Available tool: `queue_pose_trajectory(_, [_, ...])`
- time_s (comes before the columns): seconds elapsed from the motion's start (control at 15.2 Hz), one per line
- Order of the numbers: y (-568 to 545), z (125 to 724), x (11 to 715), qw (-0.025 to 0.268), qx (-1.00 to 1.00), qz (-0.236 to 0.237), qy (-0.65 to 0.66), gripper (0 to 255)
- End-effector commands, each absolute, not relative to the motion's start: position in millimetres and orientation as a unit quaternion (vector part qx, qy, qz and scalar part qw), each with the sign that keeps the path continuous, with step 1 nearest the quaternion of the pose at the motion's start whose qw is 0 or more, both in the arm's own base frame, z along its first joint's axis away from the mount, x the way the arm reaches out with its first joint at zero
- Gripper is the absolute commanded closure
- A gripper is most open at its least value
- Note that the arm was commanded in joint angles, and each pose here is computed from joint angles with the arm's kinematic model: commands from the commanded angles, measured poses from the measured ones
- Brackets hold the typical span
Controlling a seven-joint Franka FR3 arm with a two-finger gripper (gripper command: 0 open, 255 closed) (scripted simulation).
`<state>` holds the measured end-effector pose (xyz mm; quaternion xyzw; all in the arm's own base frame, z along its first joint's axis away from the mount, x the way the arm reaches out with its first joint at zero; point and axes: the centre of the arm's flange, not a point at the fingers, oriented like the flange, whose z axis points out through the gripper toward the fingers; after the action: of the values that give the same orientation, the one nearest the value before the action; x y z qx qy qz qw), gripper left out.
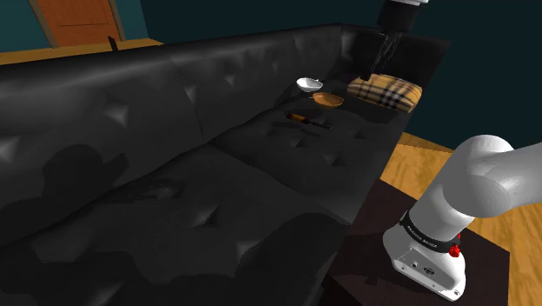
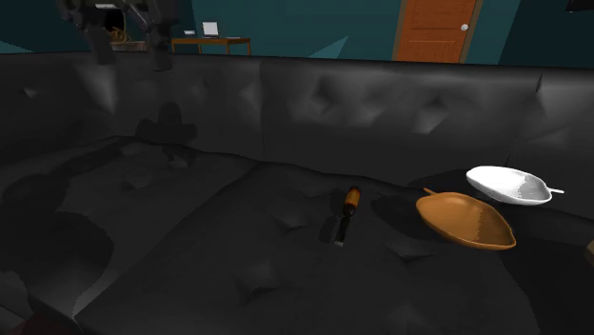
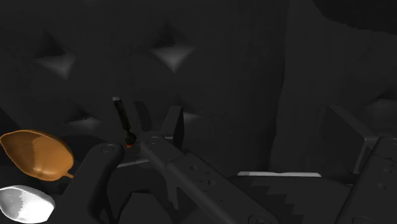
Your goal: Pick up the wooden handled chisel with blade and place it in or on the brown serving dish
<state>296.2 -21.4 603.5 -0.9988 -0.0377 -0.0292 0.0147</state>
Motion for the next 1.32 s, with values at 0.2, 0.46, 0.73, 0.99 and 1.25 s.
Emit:
queue_pose_trajectory(0.2, [-34, 577, 323, 0.006, -0.999, -0.025, -0.037, 0])
queue_pose_trajectory(0.46, [-50, 542, 358, -0.005, -0.999, -0.020, -0.035, 0])
queue_pose_trajectory(0.73, [-68, 507, 392, -0.016, -0.999, -0.014, -0.034, 0])
queue_pose_trajectory(0.99, [-87, 471, 427, -0.027, -0.999, -0.009, -0.033, 0])
queue_pose_trajectory(1.25, [-107, 436, 460, -0.038, -0.999, -0.003, -0.031, 0])
